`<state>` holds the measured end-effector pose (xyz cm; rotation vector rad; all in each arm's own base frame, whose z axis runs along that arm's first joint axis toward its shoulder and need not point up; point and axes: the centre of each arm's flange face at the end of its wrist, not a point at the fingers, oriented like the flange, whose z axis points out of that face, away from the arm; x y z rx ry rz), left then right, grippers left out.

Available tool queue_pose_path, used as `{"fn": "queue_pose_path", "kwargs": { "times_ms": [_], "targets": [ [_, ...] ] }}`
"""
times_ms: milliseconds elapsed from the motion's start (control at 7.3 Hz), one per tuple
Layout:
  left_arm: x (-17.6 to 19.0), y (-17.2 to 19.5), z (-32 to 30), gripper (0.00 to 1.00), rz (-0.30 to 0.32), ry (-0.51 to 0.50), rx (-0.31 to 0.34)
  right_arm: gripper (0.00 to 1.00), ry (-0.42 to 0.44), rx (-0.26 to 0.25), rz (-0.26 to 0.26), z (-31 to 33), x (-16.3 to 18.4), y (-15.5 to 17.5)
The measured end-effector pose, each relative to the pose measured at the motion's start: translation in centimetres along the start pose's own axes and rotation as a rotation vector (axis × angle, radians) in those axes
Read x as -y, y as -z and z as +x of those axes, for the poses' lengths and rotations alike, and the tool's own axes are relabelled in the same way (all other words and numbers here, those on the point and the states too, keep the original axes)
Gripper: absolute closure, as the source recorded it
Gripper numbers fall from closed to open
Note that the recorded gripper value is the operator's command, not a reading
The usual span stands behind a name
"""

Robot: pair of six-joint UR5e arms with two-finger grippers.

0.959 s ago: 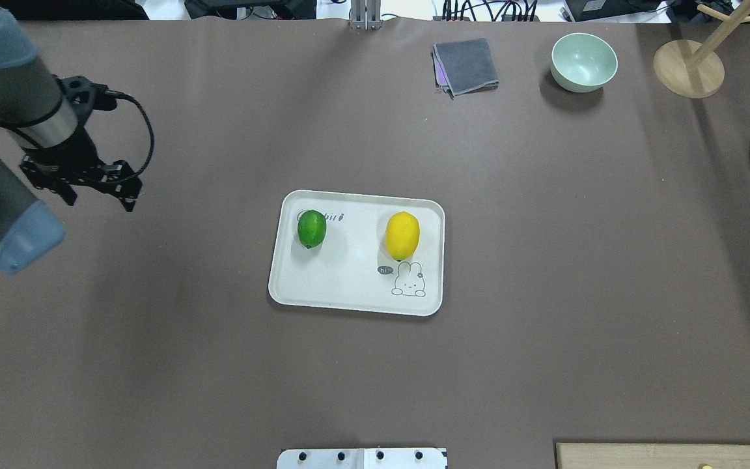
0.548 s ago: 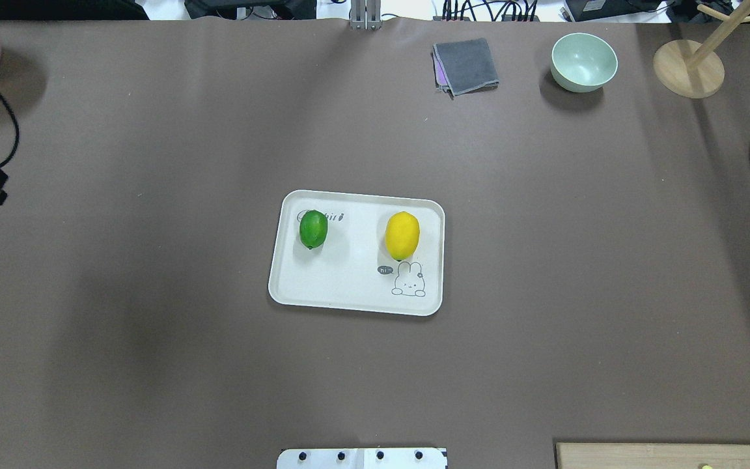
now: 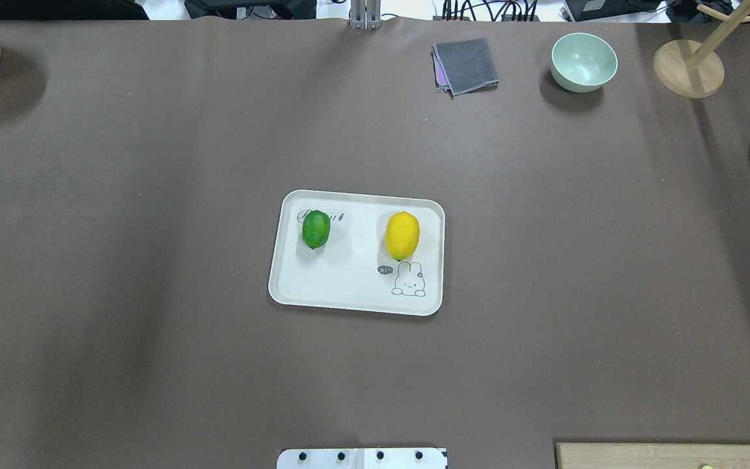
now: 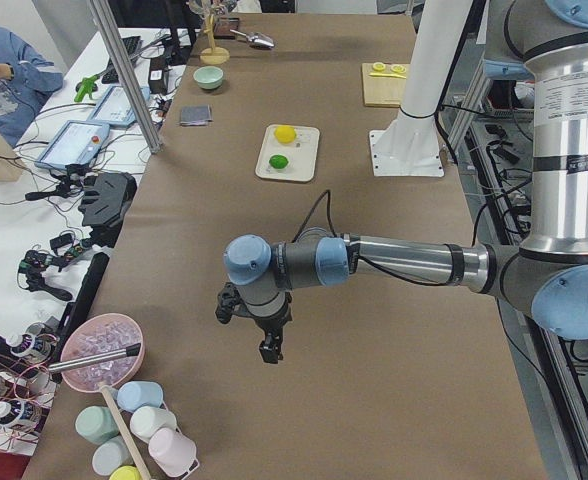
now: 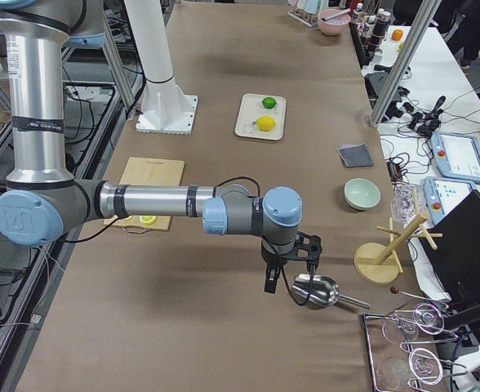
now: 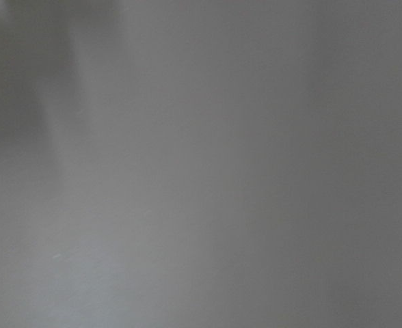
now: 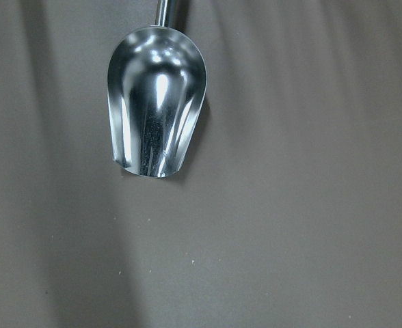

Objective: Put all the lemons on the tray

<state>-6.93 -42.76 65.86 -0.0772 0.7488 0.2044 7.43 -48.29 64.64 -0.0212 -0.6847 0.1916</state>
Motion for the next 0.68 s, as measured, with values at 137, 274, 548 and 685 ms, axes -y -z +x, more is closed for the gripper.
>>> {"fn": "queue_pose_path", "kwargs": {
  "times_ms": [137, 274, 548, 685],
  "targets": [
    [-2.8, -0.4, -1.7, 0.02, 0.002, 0.009, -0.008, 0.00, -0.001, 0.000, -0.001, 0.0, -0.1, 0.0],
    [-5.4, -1.0, -2.4, 0.02, -0.003, 0.023, -0.014, 0.00, -0.002, 0.001, -0.002, 0.1, -0.2, 0.0],
    [-8.2, -2.2, -2.8, 0.02, -0.018, 0.037, -0.021, 0.00, -0.004, 0.004, -0.002, 0.2, -0.3, 0.0],
    [-8.4, -2.3, -2.8, 0.02, -0.022, 0.036, -0.020, 0.00, -0.005, 0.004, -0.002, 0.2, -0.3, 0.0]
  ]
}}
